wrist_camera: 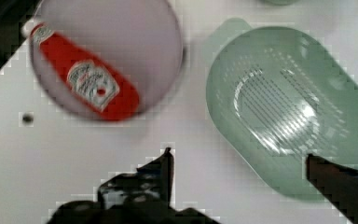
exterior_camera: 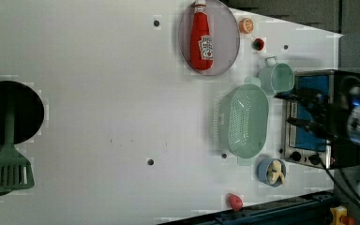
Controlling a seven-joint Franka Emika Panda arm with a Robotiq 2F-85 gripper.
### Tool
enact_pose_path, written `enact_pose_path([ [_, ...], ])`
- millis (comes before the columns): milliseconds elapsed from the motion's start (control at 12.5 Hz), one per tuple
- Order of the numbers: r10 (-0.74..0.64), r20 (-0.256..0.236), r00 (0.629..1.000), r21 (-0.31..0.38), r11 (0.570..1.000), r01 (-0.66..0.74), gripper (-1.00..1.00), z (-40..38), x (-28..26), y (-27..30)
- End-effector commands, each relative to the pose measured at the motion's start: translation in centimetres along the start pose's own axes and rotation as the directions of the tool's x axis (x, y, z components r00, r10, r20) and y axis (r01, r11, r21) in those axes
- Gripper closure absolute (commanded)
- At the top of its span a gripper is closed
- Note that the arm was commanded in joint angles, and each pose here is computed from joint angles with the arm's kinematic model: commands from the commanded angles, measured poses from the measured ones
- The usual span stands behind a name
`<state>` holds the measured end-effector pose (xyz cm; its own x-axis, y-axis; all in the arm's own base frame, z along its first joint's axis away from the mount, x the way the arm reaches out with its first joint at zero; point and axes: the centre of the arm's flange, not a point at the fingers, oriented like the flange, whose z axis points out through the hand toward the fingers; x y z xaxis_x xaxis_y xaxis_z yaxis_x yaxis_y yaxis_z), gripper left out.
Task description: Drag strainer left to right.
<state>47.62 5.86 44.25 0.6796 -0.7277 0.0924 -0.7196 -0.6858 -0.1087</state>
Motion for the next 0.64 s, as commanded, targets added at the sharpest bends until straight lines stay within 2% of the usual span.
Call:
enact_pose_path([
  [80, -0.060, 0.003, 0.998, -0.034, 0.998, 0.060, -1.00, -5.3, 1.0, 4.1],
  [400, -0.034, 0.045, 0.998, -0.076, 0.996, 0.038, -1.00, -14.0, -0.2, 7.4],
  [640, -0.098, 0.051, 0.994, -0.053, 0.994, 0.100, -1.00, -15.8, 1.4, 8.1],
])
